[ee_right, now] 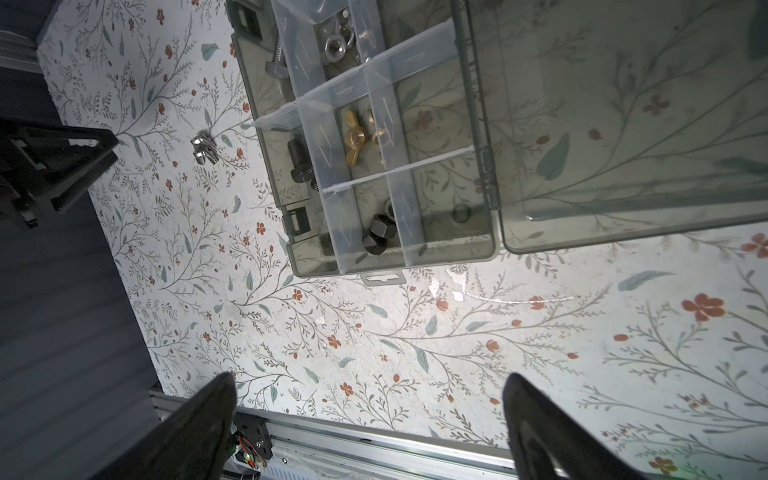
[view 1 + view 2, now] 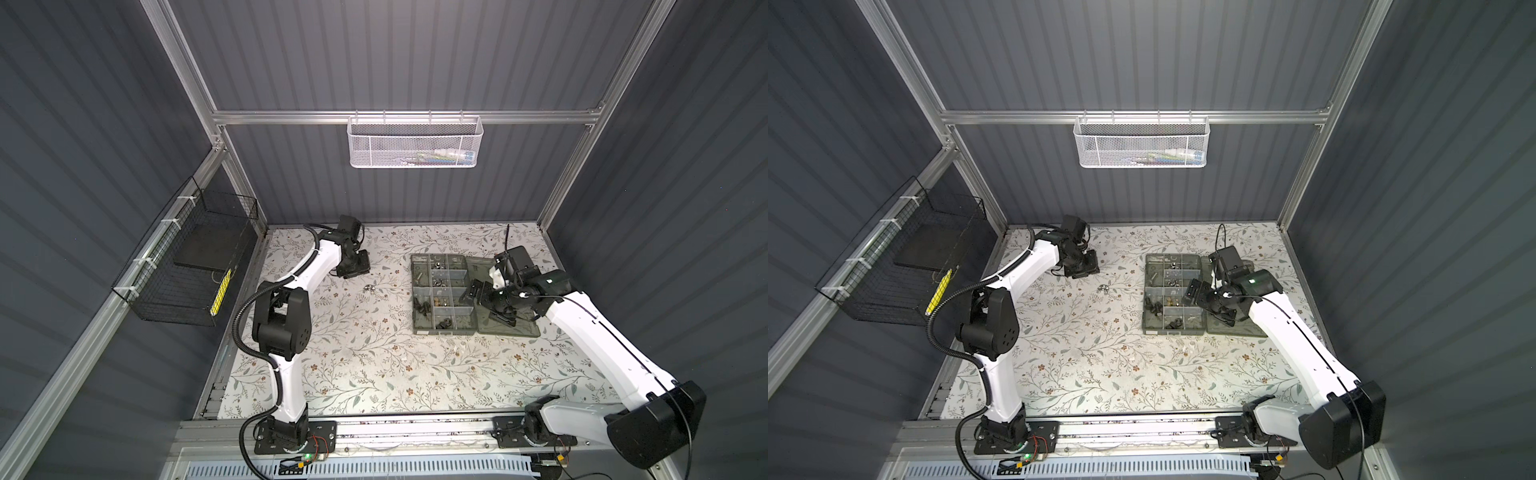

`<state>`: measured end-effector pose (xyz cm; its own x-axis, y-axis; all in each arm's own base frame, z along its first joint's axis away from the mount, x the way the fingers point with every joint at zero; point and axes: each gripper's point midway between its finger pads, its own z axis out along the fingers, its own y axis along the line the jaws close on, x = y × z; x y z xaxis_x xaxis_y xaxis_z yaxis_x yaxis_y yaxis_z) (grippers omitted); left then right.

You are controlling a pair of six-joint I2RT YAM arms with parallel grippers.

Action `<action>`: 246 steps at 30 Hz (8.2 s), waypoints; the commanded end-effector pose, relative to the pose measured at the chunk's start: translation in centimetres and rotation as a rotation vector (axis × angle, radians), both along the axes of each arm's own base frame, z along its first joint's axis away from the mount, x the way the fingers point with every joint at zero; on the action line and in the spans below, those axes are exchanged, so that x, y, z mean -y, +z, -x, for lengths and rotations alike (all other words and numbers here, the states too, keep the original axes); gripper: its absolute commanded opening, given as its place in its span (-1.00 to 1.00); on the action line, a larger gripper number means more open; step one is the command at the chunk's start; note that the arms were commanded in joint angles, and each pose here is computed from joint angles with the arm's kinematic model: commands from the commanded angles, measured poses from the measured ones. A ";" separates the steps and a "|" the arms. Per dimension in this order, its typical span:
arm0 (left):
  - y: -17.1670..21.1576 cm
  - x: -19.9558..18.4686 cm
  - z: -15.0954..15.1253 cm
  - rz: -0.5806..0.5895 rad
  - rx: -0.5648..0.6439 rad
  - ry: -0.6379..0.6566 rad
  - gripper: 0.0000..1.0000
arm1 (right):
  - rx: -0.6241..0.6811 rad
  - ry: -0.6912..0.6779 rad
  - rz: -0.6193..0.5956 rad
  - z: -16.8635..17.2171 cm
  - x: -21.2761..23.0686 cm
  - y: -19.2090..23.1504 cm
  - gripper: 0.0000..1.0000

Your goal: Sort the screws and nuts into containers

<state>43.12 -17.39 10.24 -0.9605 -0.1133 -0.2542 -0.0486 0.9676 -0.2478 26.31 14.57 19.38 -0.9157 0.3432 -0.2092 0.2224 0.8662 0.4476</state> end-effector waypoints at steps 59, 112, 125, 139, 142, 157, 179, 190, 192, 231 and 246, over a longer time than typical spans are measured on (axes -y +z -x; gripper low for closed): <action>-6.5 -1.4 0.7 0.031 -0.164 0.038 -0.86 | 0.052 -0.057 0.008 0.8 0.8 1.6 0.98; 1.8 2.4 -1.6 0.014 0.043 -0.015 0.35 | 0.057 -0.075 0.011 0.0 2.4 2.5 0.98; -4.8 0.7 -1.6 0.073 -0.084 0.092 0.10 | 0.043 -0.011 0.023 -0.9 0.2 1.9 0.98; -7.4 1.7 -3.7 0.094 -0.109 0.129 -0.24 | 0.050 -0.006 0.045 -0.7 0.6 1.9 0.98; -7.7 1.7 -3.7 0.091 -0.113 0.127 -0.30 | 0.050 -0.005 0.047 -0.8 0.7 1.9 0.98; -8.2 1.9 -3.5 0.093 -0.119 0.106 -0.91 | 0.053 0.000 0.052 -0.9 0.8 2.0 0.98; 3.4 16.3 -2.2 0.287 0.098 -0.127 -1.00 | 0.079 -0.098 0.020 -0.4 4.2 3.4 0.98; 5.7 24.2 -1.7 0.411 0.162 -0.200 -1.00 | 0.082 -0.144 0.023 0.8 6.2 3.5 0.98; 5.1 25.1 -1.6 0.421 0.154 -0.209 -1.00 | 0.096 -0.155 0.020 1.3 6.6 3.8 0.98; 11.2 -7.2 3.3 -0.309 0.710 -0.004 0.99 | 0.647 -0.337 0.725 -7.0 18.8 -4.8 0.98; -4.0 -19.5 -0.6 -0.298 0.739 0.173 0.99 | 0.993 -0.189 0.707 -11.3 16.9 -5.9 0.98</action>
<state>38.82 3.87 2.98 -0.6504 -0.0961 -0.7535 -0.2280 0.9709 0.0729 37.00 -2.43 10.29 -0.3469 -0.0141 -0.9378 0.2308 0.9679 -0.1000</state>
